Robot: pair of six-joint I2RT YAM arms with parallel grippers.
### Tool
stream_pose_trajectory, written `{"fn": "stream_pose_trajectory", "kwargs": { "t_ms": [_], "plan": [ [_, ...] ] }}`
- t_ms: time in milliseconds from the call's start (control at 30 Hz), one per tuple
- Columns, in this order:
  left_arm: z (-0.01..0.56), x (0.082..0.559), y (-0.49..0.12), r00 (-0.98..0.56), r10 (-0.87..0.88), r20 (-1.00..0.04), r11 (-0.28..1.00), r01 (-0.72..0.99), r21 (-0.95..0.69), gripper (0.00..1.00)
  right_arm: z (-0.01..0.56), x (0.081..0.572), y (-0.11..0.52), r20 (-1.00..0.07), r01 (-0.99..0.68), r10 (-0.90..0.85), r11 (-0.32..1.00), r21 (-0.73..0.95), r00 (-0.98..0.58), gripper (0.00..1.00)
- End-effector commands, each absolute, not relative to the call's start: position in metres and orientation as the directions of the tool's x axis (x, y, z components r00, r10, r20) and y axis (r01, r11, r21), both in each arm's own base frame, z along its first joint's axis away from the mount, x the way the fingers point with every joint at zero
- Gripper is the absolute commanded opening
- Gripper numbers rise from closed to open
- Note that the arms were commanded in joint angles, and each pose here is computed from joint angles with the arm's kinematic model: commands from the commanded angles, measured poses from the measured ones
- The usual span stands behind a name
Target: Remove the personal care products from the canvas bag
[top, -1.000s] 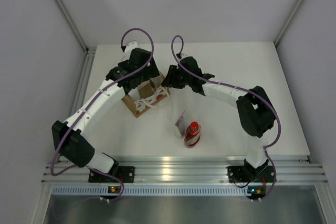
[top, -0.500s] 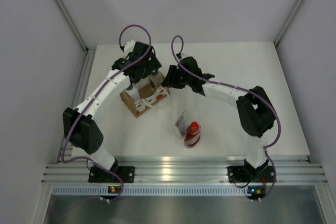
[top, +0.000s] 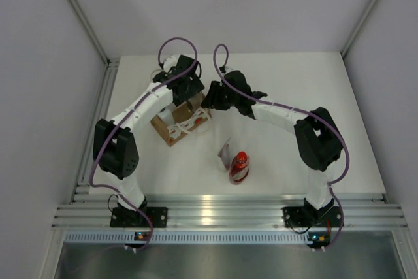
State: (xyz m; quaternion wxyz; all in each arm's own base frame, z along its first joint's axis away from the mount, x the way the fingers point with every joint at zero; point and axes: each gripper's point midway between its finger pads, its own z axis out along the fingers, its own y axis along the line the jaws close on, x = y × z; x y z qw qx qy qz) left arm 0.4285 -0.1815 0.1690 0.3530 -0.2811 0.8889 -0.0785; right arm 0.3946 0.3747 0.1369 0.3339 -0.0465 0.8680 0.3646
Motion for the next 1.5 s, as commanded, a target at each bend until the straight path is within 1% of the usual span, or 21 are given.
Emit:
{"fn": "stream_pose_trajectory", "kwargs": {
  "t_ms": [0, 133, 233, 367, 400, 467, 500, 567, 1233, 1333, 1467],
  "plan": [
    [0.174, 0.433, -0.18, -0.574, -0.565, -0.593, 0.822, -0.456, -0.342, 0.75, 0.15, 0.41, 0.369, -0.641, -0.331, 0.185, 0.731, 0.596, -0.745, 0.41],
    [0.177, 0.432, -0.175, -0.557, -0.57, -0.604, 0.817, -0.467, -0.339, 0.71, 0.149, 0.41, 0.37, -0.64, -0.333, 0.182, 0.73, 0.596, -0.747, 0.41],
    [0.176, 0.432, -0.174, -0.555, -0.567, -0.609, 0.818, -0.47, -0.332, 0.63, 0.149, 0.41, 0.37, -0.64, -0.335, 0.183, 0.727, 0.599, -0.747, 0.41],
    [0.177, 0.43, -0.174, -0.556, -0.568, -0.607, 0.817, -0.468, -0.337, 0.64, 0.148, 0.411, 0.371, -0.639, -0.334, 0.183, 0.729, 0.598, -0.747, 0.41],
    [0.178, 0.43, -0.174, -0.557, -0.566, -0.607, 0.819, -0.465, -0.337, 0.68, 0.147, 0.411, 0.371, -0.639, -0.333, 0.182, 0.729, 0.598, -0.748, 0.41],
    [0.182, 0.431, -0.176, -0.557, -0.57, -0.604, 0.818, -0.457, -0.351, 0.71, 0.147, 0.411, 0.371, -0.637, -0.333, 0.182, 0.727, 0.6, -0.749, 0.41],
    [0.184, 0.431, -0.178, -0.558, -0.574, -0.6, 0.816, -0.452, -0.361, 0.74, 0.146, 0.411, 0.371, -0.637, -0.333, 0.181, 0.728, 0.599, -0.75, 0.41],
    [0.188, 0.433, -0.184, -0.569, -0.569, -0.594, 0.821, -0.432, -0.373, 0.76, 0.147, 0.411, 0.371, -0.637, -0.333, 0.181, 0.728, 0.599, -0.75, 0.41],
    [0.203, 0.433, -0.19, -0.548, -0.595, -0.588, 0.804, -0.407, -0.434, 0.75, 0.15, 0.41, 0.372, -0.639, -0.343, 0.175, 0.722, 0.6, -0.749, 0.41],
    [0.206, 0.432, -0.187, -0.538, -0.596, -0.597, 0.803, -0.411, -0.431, 0.72, 0.151, 0.41, 0.372, -0.642, -0.346, 0.175, 0.722, 0.6, -0.747, 0.41],
    [0.209, 0.428, -0.182, -0.523, -0.608, -0.598, 0.794, -0.421, -0.439, 0.71, 0.151, 0.41, 0.372, -0.642, -0.345, 0.176, 0.722, 0.599, -0.746, 0.41]
  ]
}}
